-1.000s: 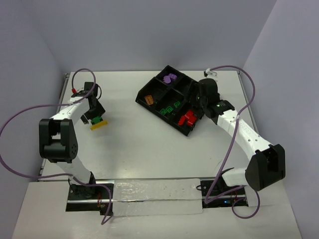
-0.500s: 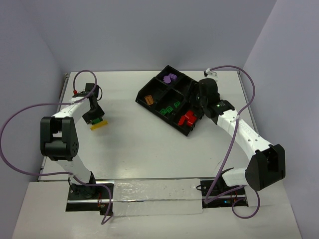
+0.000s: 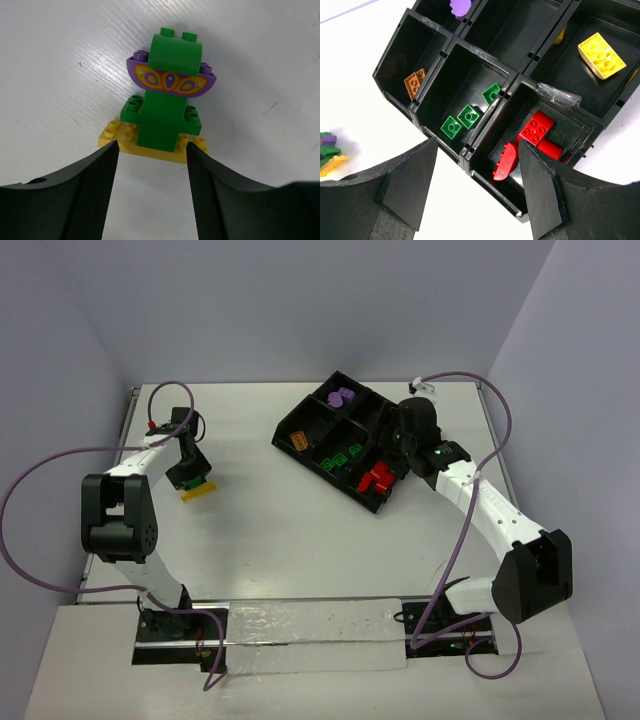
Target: Sort the legos into containers by color
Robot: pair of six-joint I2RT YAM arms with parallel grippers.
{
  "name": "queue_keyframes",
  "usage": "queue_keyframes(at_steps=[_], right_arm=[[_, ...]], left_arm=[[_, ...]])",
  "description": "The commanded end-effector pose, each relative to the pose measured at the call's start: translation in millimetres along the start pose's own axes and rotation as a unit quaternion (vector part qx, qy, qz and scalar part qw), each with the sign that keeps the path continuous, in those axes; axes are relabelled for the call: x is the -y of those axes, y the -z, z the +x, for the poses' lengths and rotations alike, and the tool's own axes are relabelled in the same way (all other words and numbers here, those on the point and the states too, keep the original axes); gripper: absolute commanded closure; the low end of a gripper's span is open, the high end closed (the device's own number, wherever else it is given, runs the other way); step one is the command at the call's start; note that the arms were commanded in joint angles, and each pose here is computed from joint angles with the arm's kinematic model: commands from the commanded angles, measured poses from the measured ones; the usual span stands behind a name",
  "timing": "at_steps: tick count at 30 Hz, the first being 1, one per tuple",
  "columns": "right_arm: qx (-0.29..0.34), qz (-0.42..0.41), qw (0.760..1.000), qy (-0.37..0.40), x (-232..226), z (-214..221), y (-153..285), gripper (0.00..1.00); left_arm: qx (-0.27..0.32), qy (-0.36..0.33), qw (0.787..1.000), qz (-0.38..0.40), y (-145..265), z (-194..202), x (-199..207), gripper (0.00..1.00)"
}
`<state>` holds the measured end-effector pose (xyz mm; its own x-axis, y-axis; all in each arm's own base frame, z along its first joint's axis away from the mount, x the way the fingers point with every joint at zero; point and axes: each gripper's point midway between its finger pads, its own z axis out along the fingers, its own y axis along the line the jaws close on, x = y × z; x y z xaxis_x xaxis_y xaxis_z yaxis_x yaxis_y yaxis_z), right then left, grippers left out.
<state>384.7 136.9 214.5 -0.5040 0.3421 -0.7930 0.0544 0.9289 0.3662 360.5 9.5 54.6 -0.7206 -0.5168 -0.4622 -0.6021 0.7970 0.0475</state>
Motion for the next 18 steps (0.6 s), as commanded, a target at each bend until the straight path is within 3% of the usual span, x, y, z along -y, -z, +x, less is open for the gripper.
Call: queue_keyframes(at_steps=[1,18], right_arm=[[0.022,-0.017,1.000,-0.004,-9,-10,5,0.27],[0.023,-0.019,1.000,-0.003,-9,-8,5,0.27]], left_arm=[[0.002,0.006,1.000,0.004,-5,-2,2,0.37],[-0.011,-0.007,1.000,0.001,-18,4,5,0.40]])
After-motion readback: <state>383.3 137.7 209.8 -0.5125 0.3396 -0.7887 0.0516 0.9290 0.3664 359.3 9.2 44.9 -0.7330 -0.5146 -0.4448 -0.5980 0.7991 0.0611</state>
